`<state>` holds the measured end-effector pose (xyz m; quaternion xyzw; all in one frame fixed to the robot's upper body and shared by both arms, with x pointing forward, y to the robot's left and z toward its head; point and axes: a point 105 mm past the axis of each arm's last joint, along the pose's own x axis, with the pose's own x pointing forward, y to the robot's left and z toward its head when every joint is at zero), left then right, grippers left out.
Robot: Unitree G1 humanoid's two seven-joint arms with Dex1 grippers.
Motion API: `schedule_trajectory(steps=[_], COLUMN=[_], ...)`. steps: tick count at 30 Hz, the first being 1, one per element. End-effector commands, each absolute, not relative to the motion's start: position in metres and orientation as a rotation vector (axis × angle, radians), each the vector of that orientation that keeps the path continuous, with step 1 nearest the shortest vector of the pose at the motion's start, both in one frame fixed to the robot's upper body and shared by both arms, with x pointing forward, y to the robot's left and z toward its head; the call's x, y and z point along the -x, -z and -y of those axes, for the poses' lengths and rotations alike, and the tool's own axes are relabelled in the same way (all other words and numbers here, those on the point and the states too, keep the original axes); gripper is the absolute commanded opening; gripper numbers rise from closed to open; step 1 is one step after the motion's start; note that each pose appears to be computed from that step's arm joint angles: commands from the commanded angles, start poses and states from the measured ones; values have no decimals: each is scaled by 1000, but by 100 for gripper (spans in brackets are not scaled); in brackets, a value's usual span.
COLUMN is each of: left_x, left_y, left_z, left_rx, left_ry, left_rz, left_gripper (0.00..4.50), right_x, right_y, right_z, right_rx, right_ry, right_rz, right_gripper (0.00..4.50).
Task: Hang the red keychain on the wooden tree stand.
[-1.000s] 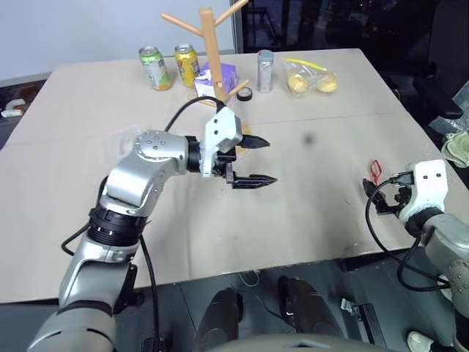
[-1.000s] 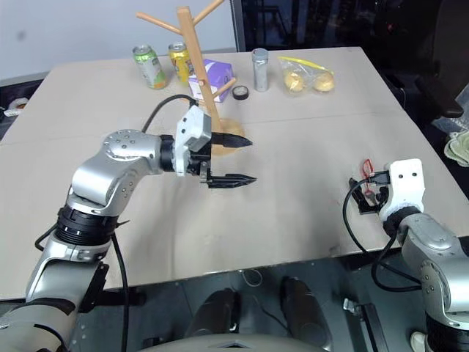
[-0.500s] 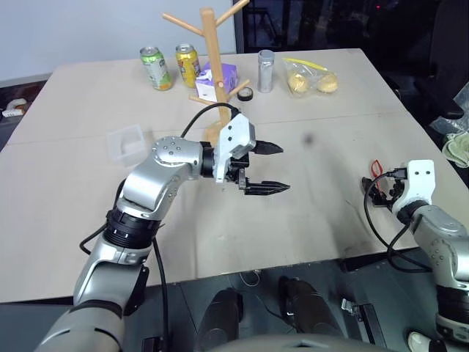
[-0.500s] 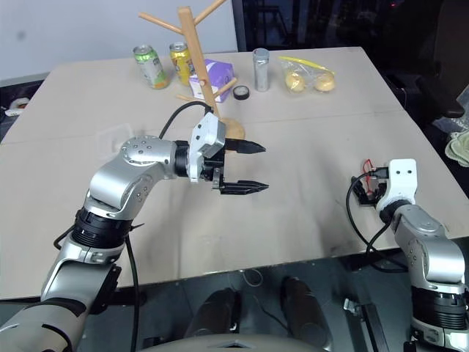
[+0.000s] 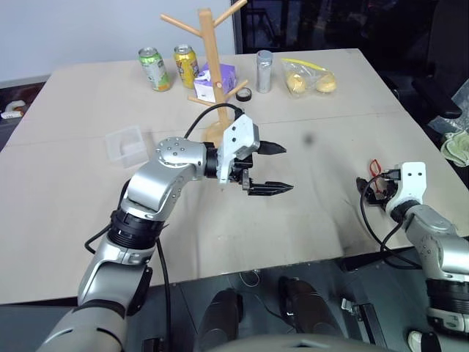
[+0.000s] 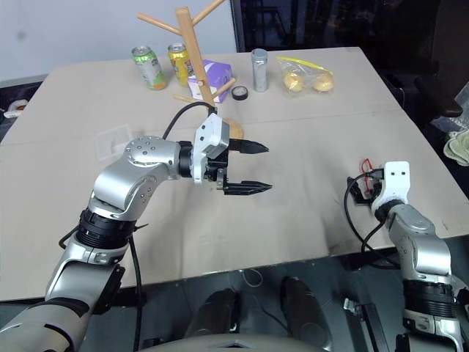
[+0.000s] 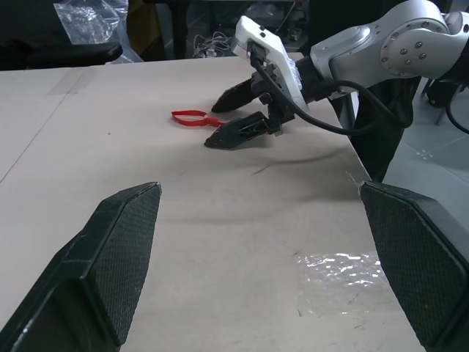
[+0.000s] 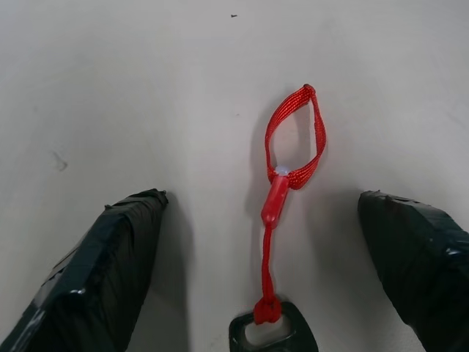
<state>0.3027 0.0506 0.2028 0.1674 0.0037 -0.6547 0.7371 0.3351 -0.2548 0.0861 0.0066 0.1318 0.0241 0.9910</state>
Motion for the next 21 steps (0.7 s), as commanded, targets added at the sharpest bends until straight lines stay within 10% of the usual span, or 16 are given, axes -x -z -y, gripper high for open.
schedule_trajectory(steps=[1, 8, 21], left_x=[-296, -293, -291], left_y=[-217, -220, -243], left_z=[-46, -43, -58], left_rx=[-404, -397, -275], left_ry=[1462, 1474, 1375], left_rz=[51, 59, 123], left_gripper=[450, 450, 450], right_x=[-334, -331, -319], right_y=[-89, -82, -167], right_z=[256, 256, 153], right_rx=[-36, -60, 174], right_ry=[-46, -37, -352], right_rz=[-251, -264, 129], right_gripper=[323, 4, 4])
